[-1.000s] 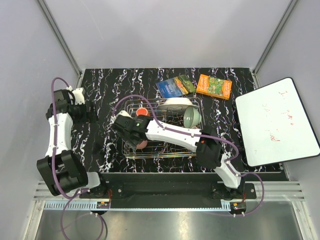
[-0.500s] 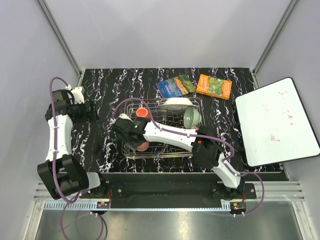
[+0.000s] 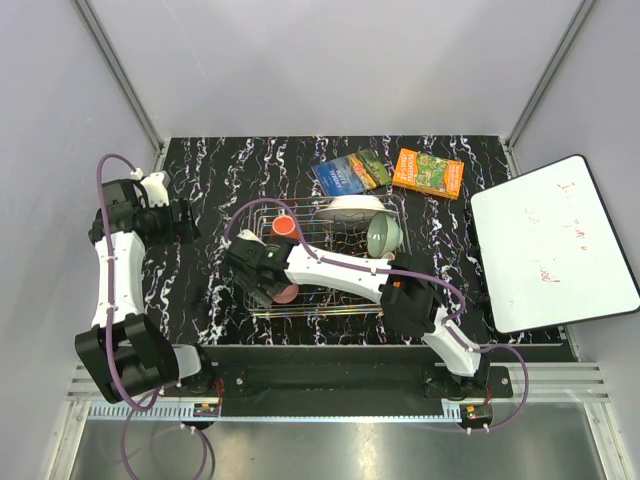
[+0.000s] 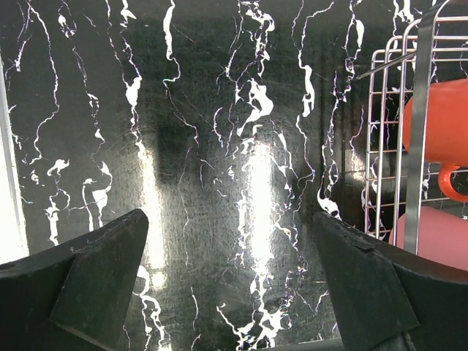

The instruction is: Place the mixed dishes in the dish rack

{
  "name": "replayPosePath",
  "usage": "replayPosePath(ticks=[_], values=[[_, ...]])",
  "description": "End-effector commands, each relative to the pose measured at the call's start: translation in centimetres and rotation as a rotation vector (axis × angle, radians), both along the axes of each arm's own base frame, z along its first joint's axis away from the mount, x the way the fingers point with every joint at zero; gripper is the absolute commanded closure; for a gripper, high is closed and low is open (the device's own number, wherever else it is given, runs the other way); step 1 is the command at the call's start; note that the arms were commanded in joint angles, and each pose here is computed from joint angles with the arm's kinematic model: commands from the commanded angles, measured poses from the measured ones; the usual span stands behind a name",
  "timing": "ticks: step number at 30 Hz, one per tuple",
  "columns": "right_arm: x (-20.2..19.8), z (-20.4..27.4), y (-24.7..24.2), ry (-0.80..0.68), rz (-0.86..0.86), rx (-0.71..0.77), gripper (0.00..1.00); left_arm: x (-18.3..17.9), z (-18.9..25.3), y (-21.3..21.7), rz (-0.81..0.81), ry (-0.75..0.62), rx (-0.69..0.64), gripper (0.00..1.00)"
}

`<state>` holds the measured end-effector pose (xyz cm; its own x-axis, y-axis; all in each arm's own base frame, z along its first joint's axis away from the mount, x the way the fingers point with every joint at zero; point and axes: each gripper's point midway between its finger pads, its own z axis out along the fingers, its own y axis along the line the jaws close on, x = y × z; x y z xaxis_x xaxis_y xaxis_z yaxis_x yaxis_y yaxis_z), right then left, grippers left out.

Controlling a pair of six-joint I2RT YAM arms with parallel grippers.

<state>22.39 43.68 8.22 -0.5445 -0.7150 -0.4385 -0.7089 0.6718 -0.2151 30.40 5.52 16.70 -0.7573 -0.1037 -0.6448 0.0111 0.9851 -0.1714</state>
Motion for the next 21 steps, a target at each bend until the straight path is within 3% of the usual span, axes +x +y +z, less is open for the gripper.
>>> replayPosePath(ticks=[1,9,18,21], values=[[-0.1,2.3,0.9,-0.039,0.019,0.028,0.00,0.6,1.8,-0.5,-0.020,-0.071,-0.007,0.01],[0.4,7.4,1.3,-0.133,0.010,0.061,0.00,0.6,1.9,-0.7,-0.032,-0.074,-0.003,0.01],[-0.6,10.7,-1.8,-0.188,-0.046,0.016,0.00,0.4,2.8,-0.8,-0.049,-0.099,0.015,0.01],[-1.0,13.7,-2.9,-0.222,-0.063,0.135,0.00,0.0,2.8,-1.3,-0.064,-0.104,0.014,0.01]])
